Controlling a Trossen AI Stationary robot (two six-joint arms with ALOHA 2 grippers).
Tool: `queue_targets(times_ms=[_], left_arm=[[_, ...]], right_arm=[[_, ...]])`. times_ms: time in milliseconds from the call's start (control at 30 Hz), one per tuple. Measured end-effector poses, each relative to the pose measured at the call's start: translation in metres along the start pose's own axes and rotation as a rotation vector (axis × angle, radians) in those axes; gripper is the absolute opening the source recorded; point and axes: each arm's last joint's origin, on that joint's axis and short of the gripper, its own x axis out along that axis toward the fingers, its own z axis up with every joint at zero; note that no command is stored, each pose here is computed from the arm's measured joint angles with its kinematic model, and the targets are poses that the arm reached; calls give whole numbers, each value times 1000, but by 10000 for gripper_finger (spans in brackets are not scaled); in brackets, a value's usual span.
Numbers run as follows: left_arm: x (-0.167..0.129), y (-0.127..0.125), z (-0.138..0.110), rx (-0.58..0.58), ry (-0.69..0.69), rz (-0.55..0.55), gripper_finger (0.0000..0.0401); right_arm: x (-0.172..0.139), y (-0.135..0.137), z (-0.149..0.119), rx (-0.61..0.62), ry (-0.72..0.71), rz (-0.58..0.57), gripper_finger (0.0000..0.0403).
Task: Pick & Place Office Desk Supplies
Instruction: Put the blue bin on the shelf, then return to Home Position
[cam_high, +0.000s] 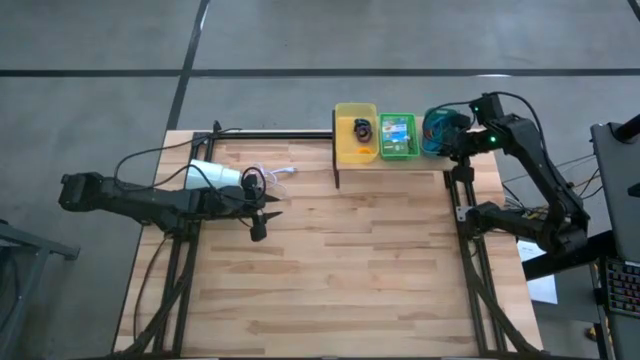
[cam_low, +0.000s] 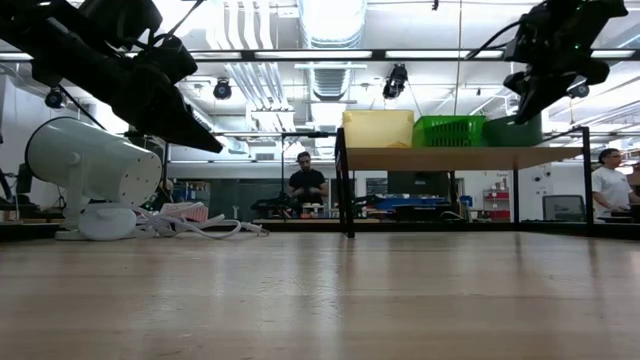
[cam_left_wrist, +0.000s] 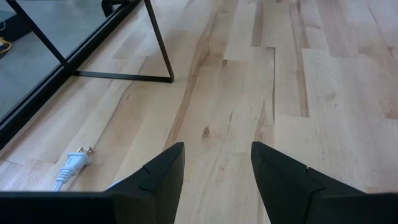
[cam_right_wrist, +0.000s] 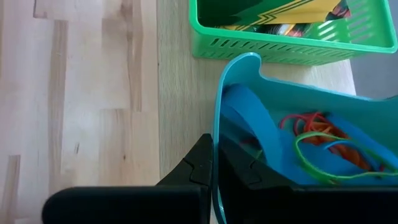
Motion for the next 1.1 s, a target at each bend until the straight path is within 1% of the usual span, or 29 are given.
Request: queue_targets(times_ms=[333, 500, 633, 900, 1100], left_arm=[[0, 0, 0, 0, 0, 0, 190], [0, 0, 0, 0, 0, 0, 190], [0, 0, 0, 0, 0, 0, 190], [0, 0, 0, 0, 0, 0, 190], [0, 0, 0, 0, 0, 0, 190]], right_arm=[[2, -3, 0, 5, 2, 4, 8], [2, -3, 0, 33, 1, -6, 14], [0, -1, 0, 34, 0, -17, 37], [-7, 4, 1, 30, -14, -45, 96], [-15, 10, 2, 16, -31, -83, 125]])
